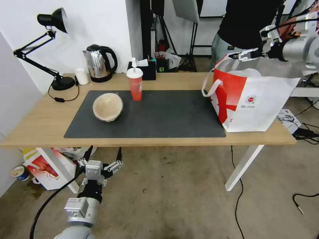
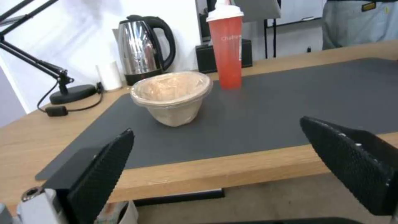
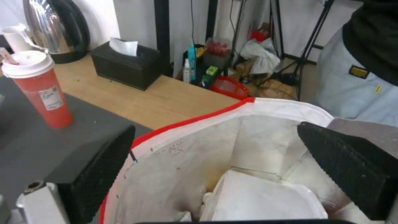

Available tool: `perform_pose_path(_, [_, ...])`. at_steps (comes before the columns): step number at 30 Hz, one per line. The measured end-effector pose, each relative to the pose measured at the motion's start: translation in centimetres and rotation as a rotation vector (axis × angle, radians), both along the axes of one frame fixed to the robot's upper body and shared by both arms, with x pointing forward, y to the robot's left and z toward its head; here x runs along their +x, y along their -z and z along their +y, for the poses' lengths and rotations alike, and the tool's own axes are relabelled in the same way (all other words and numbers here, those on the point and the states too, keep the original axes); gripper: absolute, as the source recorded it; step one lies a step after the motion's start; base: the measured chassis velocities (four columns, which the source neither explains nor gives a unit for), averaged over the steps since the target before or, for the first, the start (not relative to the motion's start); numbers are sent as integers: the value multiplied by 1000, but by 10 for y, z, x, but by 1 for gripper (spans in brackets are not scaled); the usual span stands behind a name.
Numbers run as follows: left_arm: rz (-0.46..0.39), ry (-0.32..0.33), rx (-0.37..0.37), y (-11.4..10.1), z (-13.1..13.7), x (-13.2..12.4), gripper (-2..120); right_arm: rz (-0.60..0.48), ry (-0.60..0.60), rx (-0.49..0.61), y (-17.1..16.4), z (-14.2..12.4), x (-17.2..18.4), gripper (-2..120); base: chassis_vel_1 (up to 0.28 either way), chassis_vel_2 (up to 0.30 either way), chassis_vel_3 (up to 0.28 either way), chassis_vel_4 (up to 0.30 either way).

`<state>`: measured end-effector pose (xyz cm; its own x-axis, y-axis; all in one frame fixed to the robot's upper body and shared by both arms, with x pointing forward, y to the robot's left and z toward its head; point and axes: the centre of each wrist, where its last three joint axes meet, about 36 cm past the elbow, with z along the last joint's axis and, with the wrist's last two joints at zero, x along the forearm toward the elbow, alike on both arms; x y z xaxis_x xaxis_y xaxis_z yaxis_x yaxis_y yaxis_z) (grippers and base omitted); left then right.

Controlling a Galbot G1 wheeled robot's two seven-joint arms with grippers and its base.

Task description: Pick up the trash from the table and place it into the takeout bag.

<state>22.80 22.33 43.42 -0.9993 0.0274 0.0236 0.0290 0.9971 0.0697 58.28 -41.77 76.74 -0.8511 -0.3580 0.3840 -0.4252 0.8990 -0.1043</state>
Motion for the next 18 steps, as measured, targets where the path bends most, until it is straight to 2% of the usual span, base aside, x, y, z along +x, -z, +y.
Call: perform_pose_path(18, [0, 0, 0, 0, 0, 0, 100, -13, 2, 1, 1, 1, -7, 100, 0, 0, 0, 0])
